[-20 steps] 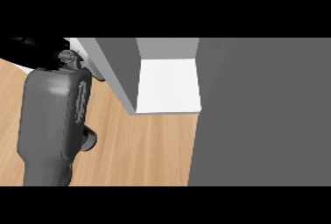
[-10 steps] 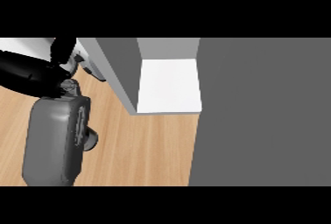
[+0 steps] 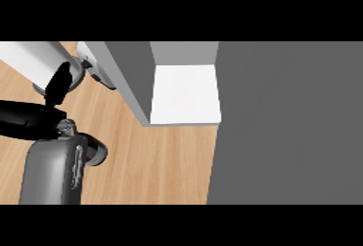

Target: Pick up the wine, place it into the cabinet and close the cabinet

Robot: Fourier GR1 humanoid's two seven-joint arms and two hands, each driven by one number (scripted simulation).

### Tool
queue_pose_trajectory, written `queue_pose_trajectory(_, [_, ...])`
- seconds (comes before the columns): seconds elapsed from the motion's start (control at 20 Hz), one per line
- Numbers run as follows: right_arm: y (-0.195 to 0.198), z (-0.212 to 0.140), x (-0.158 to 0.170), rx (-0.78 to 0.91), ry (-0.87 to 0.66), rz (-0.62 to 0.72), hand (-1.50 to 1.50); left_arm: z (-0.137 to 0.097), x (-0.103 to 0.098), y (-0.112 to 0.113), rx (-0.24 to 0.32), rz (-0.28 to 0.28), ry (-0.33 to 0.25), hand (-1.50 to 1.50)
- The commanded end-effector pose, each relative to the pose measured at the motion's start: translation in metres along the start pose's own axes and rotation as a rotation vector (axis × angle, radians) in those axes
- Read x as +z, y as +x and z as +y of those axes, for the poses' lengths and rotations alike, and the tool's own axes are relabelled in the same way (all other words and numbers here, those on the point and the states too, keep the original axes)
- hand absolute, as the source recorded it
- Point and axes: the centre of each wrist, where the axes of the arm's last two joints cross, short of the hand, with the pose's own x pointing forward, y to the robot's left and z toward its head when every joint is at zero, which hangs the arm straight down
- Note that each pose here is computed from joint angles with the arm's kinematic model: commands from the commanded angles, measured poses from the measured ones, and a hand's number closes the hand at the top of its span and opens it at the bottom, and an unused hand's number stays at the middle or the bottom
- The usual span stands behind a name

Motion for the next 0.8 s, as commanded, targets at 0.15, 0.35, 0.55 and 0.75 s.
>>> queue_pose_trajectory(0.15, [0.017,-0.003,0.004,-0.073,0.034,-0.026,-1.50,0.019,-0.001,-0.035,0.053,0.165,0.020,-1.50])
queue_pose_trajectory(0.35, [0.022,0.008,0.015,-0.087,0.058,-0.025,-1.50,0.033,0.002,-0.069,0.032,0.189,0.023,-1.50])
queue_pose_trajectory(0.55, [0.002,0.010,0.018,-0.095,0.045,-0.019,-1.50,0.041,0.007,-0.091,0.039,0.194,0.017,-1.50])
queue_pose_trajectory(0.75, [0.013,0.003,0.017,-0.087,0.049,-0.022,-1.50,0.055,0.008,-0.117,0.027,0.230,0.033,-1.50])
